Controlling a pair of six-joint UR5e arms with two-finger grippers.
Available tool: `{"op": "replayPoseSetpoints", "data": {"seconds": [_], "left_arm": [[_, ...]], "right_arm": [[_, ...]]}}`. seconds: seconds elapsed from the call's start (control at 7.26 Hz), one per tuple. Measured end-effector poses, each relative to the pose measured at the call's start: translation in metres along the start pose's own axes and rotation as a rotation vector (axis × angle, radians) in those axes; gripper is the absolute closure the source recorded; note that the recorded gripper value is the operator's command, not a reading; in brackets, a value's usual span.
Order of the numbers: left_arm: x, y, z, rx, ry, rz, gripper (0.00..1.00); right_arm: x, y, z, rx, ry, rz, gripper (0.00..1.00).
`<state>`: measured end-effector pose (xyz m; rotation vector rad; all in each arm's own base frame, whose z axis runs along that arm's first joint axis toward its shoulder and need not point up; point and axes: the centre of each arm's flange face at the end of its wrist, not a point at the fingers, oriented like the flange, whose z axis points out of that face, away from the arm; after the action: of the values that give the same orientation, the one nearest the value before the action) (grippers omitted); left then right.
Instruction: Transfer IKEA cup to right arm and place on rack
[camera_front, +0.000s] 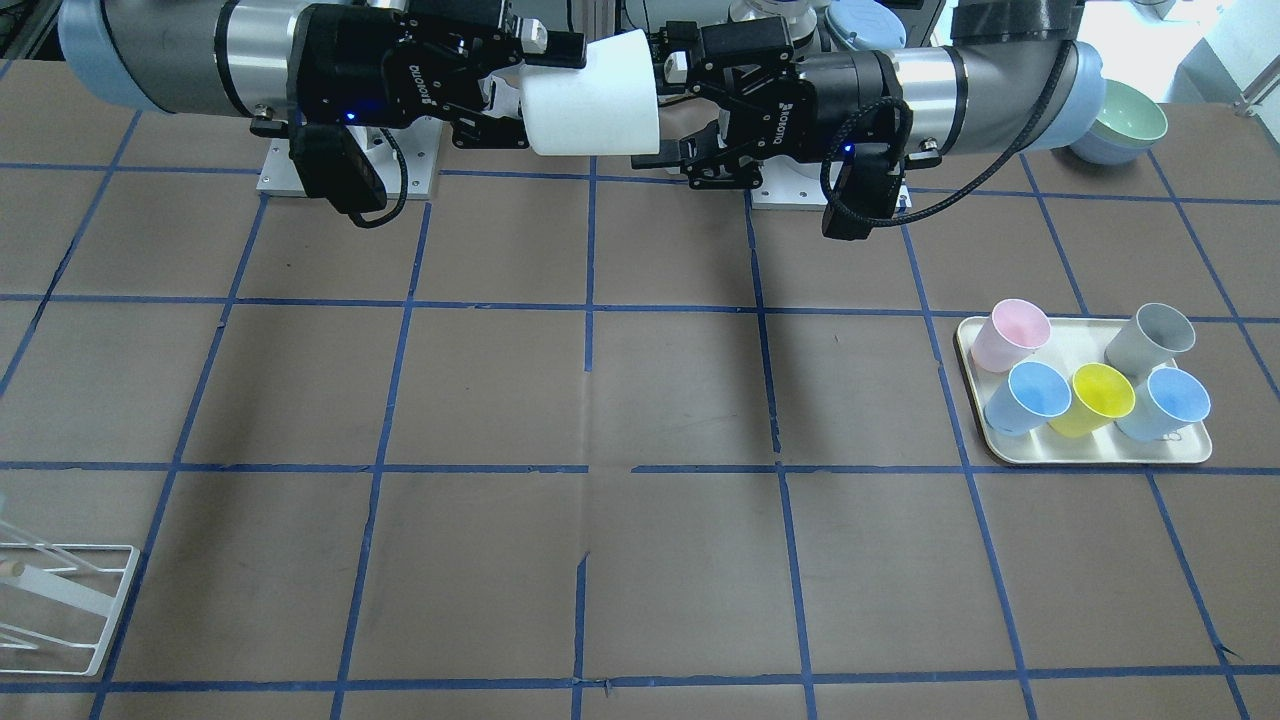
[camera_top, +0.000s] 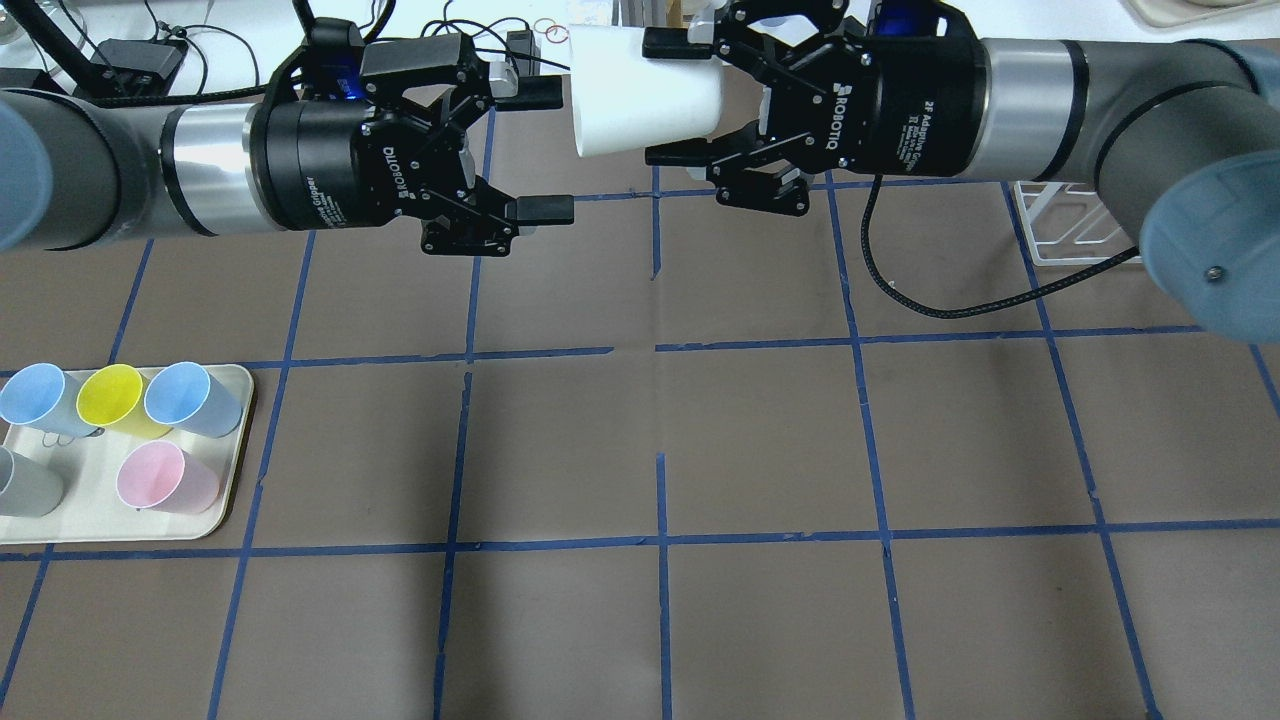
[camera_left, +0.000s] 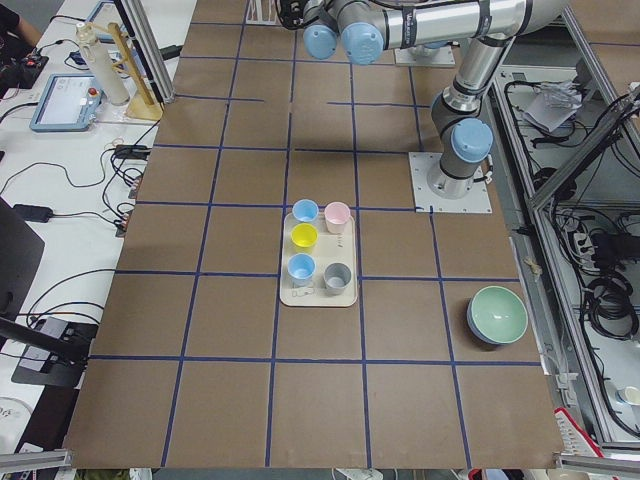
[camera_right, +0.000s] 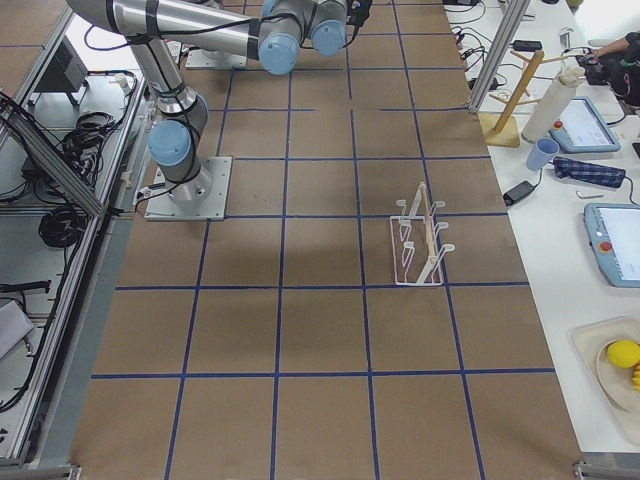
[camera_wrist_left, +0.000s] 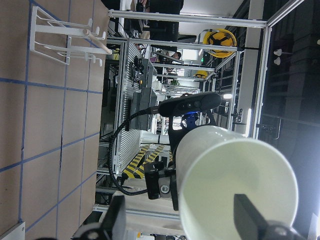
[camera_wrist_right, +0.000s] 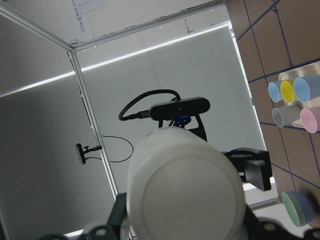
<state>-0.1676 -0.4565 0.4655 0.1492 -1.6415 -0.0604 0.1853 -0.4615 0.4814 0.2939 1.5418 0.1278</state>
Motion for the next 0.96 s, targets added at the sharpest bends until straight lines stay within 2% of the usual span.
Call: {"op": "replayPoseSetpoints", "data": {"seconds": [0.14,0.28,0.41,0.55,0.69,0.83,0.96], "left_arm": [[0.005,0.0,-0.001,-0.014,-0.024,-0.013,0.0],[0.014,-0.001,-0.004,-0.047,-0.094,-0.025,0.0],[0.023,-0.004,-0.008,-0.073,-0.201,-0.035,0.0],[0.027,-0.007,-0.014,-0.081,-0.351,-0.045,0.0],[0.024,-0.011,-0.02,-0.065,-0.516,-0.051,0.0],[0.021,-0.015,-0.027,-0.042,-0.671,-0.043,0.0],[0.019,-0.015,-0.03,-0.028,-0.824,-0.022,0.0]], "right_arm": [[-0.002,-0.004,-0.008,0.018,-0.003,0.002,0.93],[-0.004,-0.01,-0.021,0.045,-0.008,0.002,0.93],[-0.007,-0.017,-0.038,0.081,-0.016,0.002,0.93],[-0.008,-0.024,-0.056,0.118,-0.01,0.0,0.93],[-0.007,-0.029,-0.075,0.151,0.031,-0.002,0.93],[-0.001,-0.034,-0.093,0.179,0.113,0.001,0.93],[0.007,-0.037,-0.111,0.2,0.232,-0.004,0.93]]}}
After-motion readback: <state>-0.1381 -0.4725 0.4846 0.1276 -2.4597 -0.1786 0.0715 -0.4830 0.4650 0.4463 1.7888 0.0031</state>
